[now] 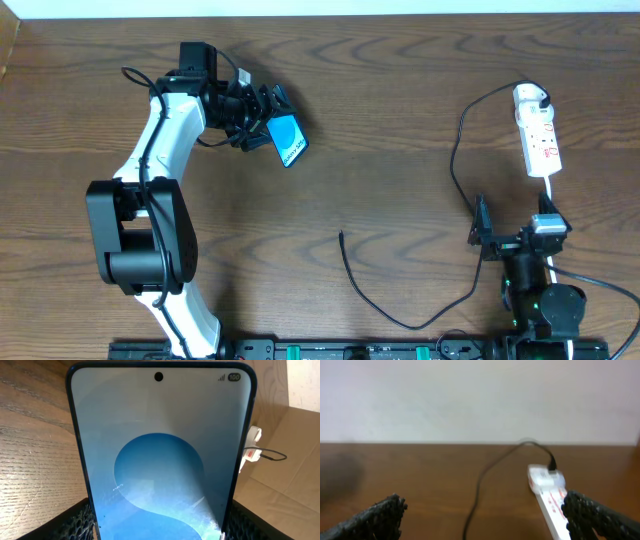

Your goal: Plug charger to phone and switch on socket

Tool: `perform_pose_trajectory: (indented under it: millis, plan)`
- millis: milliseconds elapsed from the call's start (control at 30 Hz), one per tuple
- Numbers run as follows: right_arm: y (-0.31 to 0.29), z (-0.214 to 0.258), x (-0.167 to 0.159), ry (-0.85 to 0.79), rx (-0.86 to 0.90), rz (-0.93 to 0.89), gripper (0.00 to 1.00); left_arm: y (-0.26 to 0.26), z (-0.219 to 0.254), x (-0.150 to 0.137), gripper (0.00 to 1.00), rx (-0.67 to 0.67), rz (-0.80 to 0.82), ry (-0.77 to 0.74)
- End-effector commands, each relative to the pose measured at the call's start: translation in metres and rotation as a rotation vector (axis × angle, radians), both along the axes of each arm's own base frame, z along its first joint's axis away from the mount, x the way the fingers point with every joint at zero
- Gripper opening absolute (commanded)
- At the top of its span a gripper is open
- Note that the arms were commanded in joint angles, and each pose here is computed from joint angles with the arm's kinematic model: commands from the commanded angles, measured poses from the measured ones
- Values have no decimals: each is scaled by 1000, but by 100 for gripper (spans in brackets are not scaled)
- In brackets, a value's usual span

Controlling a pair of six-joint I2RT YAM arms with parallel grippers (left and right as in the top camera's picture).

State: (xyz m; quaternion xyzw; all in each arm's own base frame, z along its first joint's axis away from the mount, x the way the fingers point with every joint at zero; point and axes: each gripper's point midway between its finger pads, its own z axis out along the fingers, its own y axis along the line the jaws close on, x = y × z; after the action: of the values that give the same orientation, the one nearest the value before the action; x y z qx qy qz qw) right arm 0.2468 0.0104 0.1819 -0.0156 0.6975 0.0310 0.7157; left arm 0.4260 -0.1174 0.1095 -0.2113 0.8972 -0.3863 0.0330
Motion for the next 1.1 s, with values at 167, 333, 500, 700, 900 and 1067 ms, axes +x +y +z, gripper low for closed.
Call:
perform_pose_trajectory:
  millis: [167, 333, 500, 700, 900, 1067]
  plan:
    - [11, 54, -9, -225, 10, 65, 99, 0, 18, 1, 7, -5, -13, -56]
    - [11, 90, -20, -301, 211, 104, 99, 0, 18, 1, 7, -5, -13, -56]
    - [6, 116, -25, -264, 258, 74, 99, -1, 19, 0, 7, -13, -16, -55]
    - [-2, 151, -23, -182, 236, 14, 99, -2, 19, 0, 7, -15, -17, -55]
    - [0, 161, 7, 11, 233, 2, 99, -2, 19, 0, 7, -15, -17, -55]
    - [19, 146, 43, 222, 238, 93, 99, -2, 19, 0, 7, -15, -17, -55]
